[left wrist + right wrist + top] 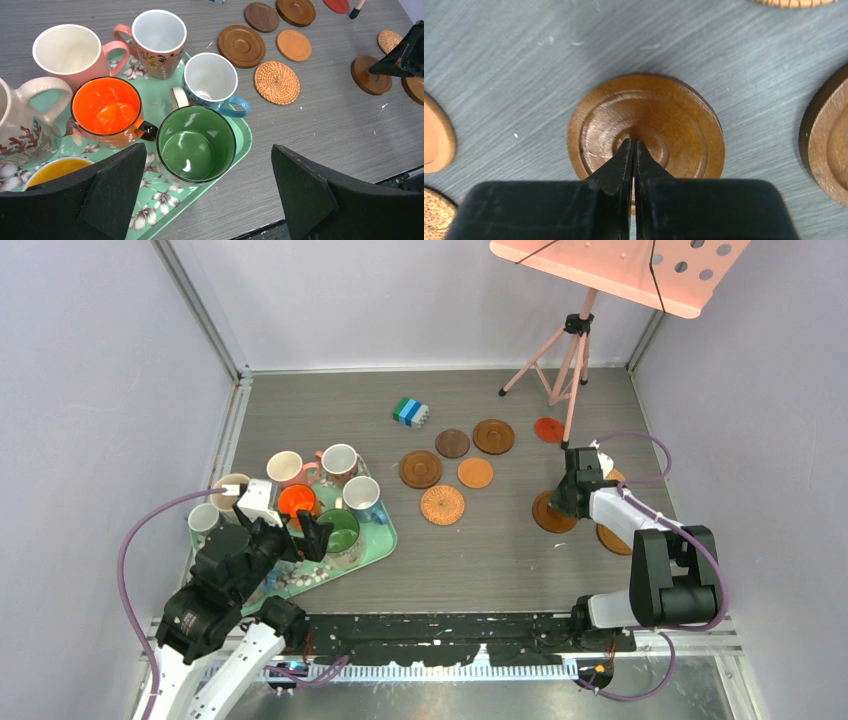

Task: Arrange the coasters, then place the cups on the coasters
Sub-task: Move the coaster to the center of the board.

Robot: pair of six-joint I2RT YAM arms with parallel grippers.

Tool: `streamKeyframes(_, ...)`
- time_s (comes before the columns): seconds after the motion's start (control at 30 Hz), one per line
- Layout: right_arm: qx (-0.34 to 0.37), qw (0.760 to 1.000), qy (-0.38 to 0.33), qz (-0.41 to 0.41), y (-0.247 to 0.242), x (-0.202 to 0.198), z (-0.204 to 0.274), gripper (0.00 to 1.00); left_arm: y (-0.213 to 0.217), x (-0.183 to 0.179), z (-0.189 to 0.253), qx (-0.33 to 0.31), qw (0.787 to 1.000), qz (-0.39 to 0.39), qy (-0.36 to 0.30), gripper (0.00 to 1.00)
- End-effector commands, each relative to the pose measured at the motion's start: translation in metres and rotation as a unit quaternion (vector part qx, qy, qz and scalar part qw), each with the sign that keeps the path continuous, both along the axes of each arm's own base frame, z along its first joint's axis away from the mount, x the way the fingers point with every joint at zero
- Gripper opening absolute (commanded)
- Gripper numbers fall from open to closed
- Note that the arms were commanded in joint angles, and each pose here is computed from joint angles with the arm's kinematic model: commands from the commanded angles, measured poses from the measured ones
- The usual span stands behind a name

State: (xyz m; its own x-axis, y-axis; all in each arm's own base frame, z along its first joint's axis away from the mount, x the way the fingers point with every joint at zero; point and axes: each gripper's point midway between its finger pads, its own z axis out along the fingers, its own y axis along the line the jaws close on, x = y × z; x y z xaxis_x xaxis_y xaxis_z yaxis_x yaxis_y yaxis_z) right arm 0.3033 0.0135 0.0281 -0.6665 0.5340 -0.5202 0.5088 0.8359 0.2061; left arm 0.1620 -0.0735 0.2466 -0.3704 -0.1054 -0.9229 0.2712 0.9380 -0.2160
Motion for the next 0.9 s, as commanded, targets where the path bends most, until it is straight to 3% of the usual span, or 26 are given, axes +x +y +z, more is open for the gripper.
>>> streamKeyframes(0.0,0.005,0.999,0.016,-0.035,-0.003,-0.017,-0.006,0.06,0.001,0.001,0.004,0.001,1.000,0.002,-0.009,0.99)
streamKeyframes(0.6,-0.020,0.983,0.111,-0.144,-0.025,-0.123,-0.020,0.05,0.006,0.001,0.006,0.003,1.000,0.015,-0.016,0.99)
streamKeyframes(0.87,-0.035,0.974,0.091,-0.203,-0.038,-0.138,-0.003,0.05,0.008,0.004,0.005,0.008,1.000,0.021,-0.016,0.99)
